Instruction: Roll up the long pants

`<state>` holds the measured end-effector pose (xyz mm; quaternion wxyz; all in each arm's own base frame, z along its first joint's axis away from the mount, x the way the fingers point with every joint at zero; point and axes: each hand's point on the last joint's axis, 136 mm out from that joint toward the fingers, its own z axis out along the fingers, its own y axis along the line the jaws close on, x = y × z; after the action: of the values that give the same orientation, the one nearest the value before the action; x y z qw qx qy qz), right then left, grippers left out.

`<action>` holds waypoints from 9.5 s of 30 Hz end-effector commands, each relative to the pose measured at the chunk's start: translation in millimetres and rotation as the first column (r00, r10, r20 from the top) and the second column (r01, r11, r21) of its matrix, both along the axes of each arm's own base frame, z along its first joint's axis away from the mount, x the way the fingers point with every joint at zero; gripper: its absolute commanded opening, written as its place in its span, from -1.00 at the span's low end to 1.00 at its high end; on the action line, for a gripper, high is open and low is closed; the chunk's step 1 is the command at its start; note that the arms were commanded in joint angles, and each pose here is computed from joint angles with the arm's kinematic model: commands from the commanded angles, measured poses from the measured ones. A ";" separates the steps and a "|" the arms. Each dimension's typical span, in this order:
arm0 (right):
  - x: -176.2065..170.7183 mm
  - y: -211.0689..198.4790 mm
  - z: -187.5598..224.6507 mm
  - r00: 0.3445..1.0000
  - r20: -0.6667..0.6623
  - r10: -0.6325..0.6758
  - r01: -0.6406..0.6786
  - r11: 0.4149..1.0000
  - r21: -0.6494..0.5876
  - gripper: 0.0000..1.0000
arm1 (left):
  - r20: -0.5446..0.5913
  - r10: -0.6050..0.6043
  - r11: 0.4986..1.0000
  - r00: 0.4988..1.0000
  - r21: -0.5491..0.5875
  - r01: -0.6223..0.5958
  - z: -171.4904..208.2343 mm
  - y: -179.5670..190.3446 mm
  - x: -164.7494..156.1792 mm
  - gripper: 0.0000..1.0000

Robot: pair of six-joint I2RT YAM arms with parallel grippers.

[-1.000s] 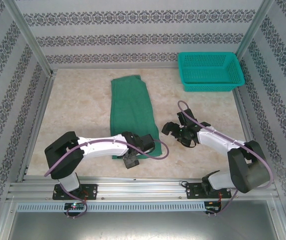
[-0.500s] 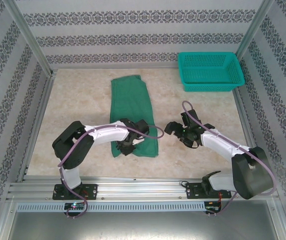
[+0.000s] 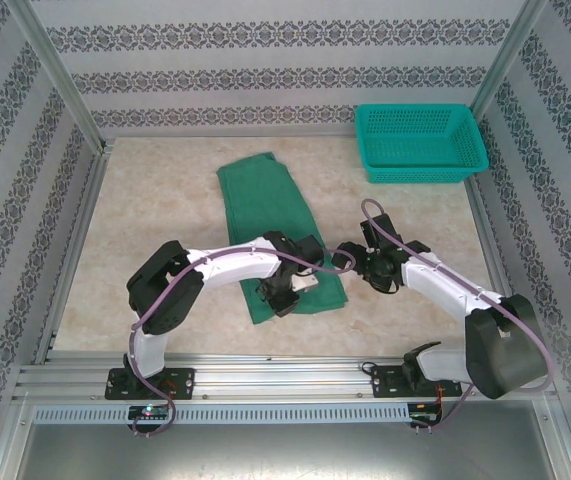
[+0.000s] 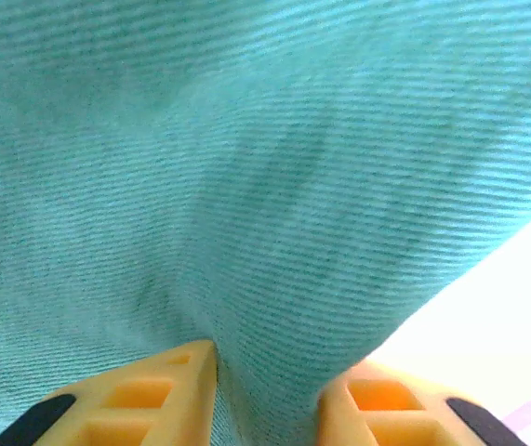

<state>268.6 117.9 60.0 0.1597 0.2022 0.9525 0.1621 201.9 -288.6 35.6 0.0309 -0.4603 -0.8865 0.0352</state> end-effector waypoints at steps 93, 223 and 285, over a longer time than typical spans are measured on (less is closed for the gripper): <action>7.4 19.6 45.6 0.997 -0.018 -0.073 0.076 0.969 0.235 -1.00 | -0.474 0.178 0.935 0.862 -0.191 -0.298 40.1 -7.2 -34.8 -1.00; 68.1 76.2 -14.6 0.984 -0.030 0.175 -0.163 0.960 0.229 -0.85 | 0.029 -0.032 0.997 0.999 0.076 0.029 -56.0 12.3 19.1 -1.00; -10.8 69.2 45.6 0.933 -0.042 0.358 -0.321 0.879 0.354 -1.00 | -0.815 0.414 0.432 0.406 -0.217 -0.876 26.3 28.1 40.4 -1.00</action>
<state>241.2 178.6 102.4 0.0184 0.0865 0.9382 0.3345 241.3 -269.9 60.6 0.1775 0.0278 -0.8442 0.5050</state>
